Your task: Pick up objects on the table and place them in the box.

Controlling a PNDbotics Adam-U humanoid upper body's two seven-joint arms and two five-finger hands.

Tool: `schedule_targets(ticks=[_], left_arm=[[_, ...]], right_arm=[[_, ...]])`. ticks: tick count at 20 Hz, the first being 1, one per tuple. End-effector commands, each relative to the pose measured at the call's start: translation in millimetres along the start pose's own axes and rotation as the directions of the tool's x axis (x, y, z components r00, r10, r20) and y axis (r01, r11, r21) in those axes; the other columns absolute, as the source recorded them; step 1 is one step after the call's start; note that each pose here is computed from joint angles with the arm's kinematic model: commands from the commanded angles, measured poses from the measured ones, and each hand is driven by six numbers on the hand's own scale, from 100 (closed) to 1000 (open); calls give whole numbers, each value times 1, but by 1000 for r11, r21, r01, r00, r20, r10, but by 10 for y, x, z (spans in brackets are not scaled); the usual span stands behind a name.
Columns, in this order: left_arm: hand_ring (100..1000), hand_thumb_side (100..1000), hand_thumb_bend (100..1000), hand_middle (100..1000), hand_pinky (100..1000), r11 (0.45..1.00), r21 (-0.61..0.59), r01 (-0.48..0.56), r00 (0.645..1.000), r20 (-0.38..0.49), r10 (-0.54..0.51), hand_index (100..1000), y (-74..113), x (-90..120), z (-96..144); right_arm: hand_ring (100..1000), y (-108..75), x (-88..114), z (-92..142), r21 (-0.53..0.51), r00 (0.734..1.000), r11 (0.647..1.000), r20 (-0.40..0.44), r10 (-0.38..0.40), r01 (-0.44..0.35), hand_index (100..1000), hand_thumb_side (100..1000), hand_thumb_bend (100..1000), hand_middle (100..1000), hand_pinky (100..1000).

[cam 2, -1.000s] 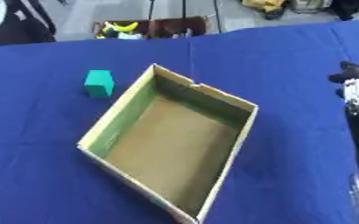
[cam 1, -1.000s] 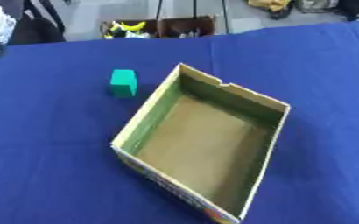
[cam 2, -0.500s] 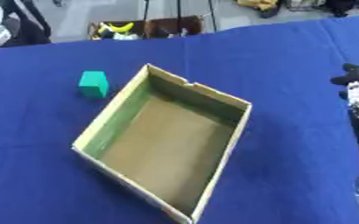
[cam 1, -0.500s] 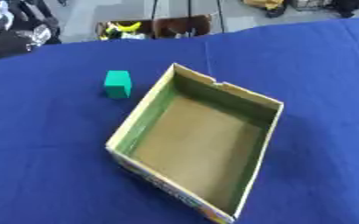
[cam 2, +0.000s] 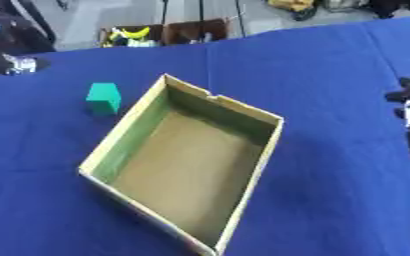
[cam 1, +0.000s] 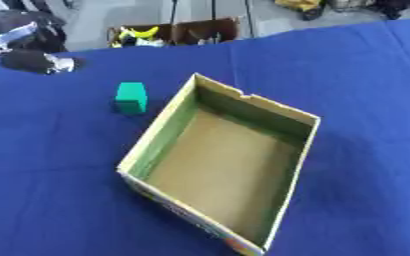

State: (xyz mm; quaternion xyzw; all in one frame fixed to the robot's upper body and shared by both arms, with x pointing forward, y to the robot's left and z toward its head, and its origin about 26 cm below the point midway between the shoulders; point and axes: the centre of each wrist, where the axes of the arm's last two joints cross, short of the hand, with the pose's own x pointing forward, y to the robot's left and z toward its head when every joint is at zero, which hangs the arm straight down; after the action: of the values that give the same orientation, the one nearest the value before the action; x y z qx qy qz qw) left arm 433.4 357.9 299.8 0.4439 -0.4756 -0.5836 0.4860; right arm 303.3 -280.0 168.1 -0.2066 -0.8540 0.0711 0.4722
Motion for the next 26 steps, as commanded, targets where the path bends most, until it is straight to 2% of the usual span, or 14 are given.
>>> schedule_targets(ticks=[1, 3, 5, 11, 17, 20, 26], left_arm=[[805, 752, 640, 909, 608, 999, -36, 24, 999, -29, -25, 1000, 109, -83, -17], [808, 724, 678, 914, 610, 997, -64, 32, 999, -38, -34, 1000, 115, -86, -67], [811, 699, 677, 925, 612, 996, -77, 41, 998, -42, -44, 1000, 136, -75, -105], [811, 642, 634, 943, 611, 993, -96, 73, 997, -9, -74, 1000, 182, 44, -221], [787, 592, 519, 951, 603, 991, -100, 91, 996, 32, -88, 1000, 193, 147, -338], [796, 564, 429, 966, 619, 985, -144, 94, 995, 36, -90, 1000, 152, 148, -385], [806, 533, 335, 995, 637, 966, -240, 97, 995, 45, -89, 1000, 131, 166, -431]], right_arm=[[864, -42, 67, -49, 8, 999, 1000, 35, 14, -14, 852, 888, 100, 668, 834], [864, -41, 72, -54, 12, 999, 1000, 38, 14, -15, 852, 888, 100, 668, 834], [863, -42, 79, -61, 15, 999, 1000, 42, 15, -16, 852, 888, 100, 668, 834], [862, -38, 144, -95, 23, 997, 1000, 76, 8, -10, 851, 888, 100, 667, 833], [862, -25, 166, -110, 30, 996, 1000, 85, 1, -3, 851, 887, 100, 666, 833], [863, -25, 172, -115, 30, 996, 1000, 87, 0, -3, 851, 888, 100, 666, 833], [862, -21, 184, -123, 34, 996, 999, 92, -2, -1, 851, 887, 100, 665, 833]])
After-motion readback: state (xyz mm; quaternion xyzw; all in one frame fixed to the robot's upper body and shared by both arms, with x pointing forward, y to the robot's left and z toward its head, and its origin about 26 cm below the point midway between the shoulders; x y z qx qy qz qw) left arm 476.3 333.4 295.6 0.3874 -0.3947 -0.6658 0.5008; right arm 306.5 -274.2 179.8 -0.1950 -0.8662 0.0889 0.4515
